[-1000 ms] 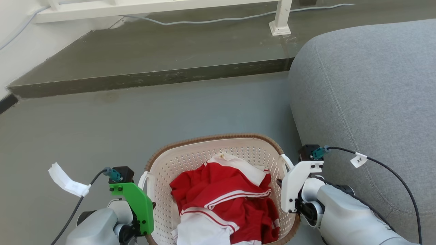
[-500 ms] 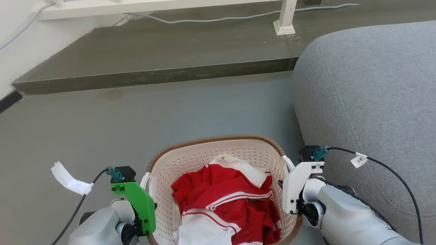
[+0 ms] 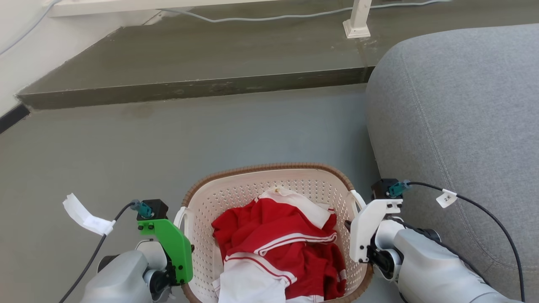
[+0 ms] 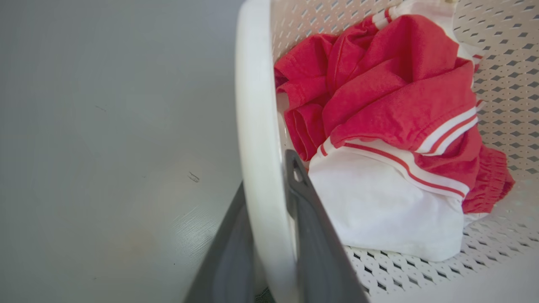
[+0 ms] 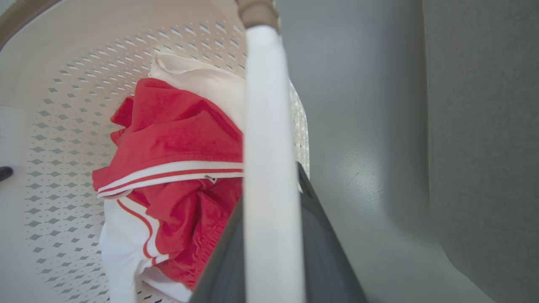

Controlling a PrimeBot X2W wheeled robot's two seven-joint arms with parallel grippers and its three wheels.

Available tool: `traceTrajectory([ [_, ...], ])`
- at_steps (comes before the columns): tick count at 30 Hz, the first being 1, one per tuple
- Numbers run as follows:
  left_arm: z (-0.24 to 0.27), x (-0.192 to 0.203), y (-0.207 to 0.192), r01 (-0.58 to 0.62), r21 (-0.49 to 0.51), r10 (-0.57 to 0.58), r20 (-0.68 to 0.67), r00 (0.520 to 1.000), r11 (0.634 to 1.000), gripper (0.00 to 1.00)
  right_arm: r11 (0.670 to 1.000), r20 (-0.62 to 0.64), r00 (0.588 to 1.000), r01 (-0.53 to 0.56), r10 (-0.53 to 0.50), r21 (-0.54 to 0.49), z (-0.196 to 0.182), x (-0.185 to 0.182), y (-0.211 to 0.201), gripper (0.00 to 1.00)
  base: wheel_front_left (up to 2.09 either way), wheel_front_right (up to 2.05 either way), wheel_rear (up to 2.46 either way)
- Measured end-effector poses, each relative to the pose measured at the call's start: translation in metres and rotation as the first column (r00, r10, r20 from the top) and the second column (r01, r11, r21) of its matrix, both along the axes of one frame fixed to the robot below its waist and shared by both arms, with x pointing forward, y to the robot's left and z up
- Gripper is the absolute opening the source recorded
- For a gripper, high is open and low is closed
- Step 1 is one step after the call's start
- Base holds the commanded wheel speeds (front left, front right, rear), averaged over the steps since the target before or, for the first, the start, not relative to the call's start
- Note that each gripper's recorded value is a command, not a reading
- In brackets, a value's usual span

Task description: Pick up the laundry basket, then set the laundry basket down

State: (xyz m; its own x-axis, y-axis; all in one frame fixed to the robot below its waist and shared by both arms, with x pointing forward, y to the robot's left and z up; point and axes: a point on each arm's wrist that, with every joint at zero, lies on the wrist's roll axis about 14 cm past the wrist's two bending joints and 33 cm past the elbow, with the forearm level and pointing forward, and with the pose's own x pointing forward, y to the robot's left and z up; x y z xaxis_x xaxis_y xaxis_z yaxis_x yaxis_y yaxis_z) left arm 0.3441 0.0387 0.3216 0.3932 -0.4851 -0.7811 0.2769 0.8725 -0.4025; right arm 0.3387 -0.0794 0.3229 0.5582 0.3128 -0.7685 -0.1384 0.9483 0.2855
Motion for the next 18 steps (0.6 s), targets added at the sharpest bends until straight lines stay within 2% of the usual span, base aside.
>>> traceTrajectory([
  [18, -0.0029, -0.0016, 0.0025, -0.004, 0.004, 0.004, -0.009, 1.0, 1.0, 0.0, 1.0, -0.007, 1.0, -0.001, 0.001, 0.006, -0.0032, -0.0009, 0.0024, 0.0, 0.0, 0.0, 0.0],
])
